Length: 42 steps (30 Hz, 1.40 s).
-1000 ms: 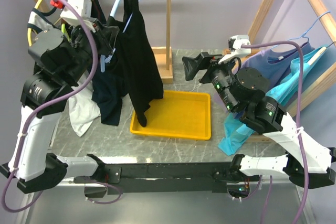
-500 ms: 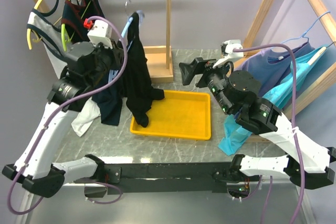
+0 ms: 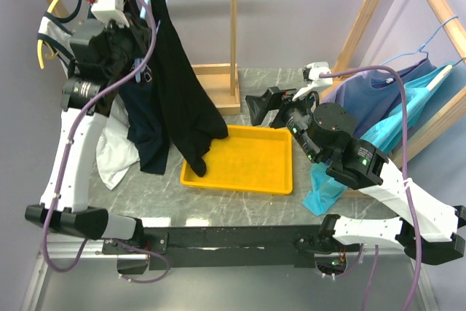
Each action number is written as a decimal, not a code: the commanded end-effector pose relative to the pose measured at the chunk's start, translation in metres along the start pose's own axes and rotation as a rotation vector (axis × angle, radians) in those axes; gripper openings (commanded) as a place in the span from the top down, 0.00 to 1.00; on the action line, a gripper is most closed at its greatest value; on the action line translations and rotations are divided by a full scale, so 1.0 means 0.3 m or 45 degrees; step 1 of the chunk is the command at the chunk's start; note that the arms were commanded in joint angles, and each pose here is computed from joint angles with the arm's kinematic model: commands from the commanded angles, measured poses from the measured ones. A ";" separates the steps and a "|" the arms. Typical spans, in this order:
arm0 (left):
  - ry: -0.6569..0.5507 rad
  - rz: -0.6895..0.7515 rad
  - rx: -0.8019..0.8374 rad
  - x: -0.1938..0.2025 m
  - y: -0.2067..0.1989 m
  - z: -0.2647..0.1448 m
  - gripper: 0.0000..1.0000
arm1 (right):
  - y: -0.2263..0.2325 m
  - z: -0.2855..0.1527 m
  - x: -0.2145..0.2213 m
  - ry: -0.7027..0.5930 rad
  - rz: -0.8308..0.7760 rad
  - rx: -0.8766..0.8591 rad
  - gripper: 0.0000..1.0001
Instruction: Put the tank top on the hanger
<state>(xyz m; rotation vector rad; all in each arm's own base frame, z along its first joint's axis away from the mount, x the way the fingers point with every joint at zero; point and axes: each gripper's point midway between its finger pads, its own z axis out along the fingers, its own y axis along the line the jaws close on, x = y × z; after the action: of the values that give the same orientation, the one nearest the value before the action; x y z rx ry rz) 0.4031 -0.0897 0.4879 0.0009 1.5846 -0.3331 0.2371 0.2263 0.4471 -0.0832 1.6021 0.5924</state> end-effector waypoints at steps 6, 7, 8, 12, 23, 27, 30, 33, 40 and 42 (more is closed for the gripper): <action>-0.207 -0.019 0.102 -0.204 -0.030 0.099 0.99 | 0.023 -0.006 -0.001 -0.004 0.034 -0.045 0.00; -0.204 -0.024 0.106 -0.200 -0.028 0.108 0.99 | 0.027 -0.002 0.003 -0.001 0.033 -0.048 0.00; -0.199 -0.026 0.103 -0.194 -0.021 0.118 0.99 | 0.028 0.000 0.004 -0.001 0.033 -0.048 0.00; -0.179 -0.039 0.083 -0.163 0.024 0.167 0.99 | 0.038 0.012 0.019 0.013 0.027 -0.054 0.00; -0.124 -0.076 0.125 -0.121 0.054 0.228 0.99 | 0.041 0.026 0.052 0.039 0.032 -0.048 0.00; -0.077 -0.088 0.131 -0.101 0.051 0.221 0.98 | 0.043 0.027 0.056 0.045 0.038 -0.050 0.00; -0.063 -0.093 0.121 -0.090 0.052 0.197 0.94 | 0.045 0.025 0.059 0.047 0.042 -0.056 0.00; -0.054 -0.099 0.117 -0.088 0.049 0.175 0.93 | 0.045 0.028 0.065 0.051 0.045 -0.052 0.00; -0.036 -0.115 0.115 -0.094 0.042 0.143 0.88 | 0.052 0.027 0.061 0.053 0.055 -0.064 0.00; -0.037 -0.117 0.113 -0.095 0.042 0.137 0.81 | 0.052 0.024 0.057 0.050 0.057 -0.065 0.00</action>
<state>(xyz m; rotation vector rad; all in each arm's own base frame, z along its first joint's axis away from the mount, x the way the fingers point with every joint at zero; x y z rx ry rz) 0.4715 -0.0805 0.4738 -0.0257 1.6395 -0.4538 0.2375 0.2451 0.4277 -0.1130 1.6512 0.6330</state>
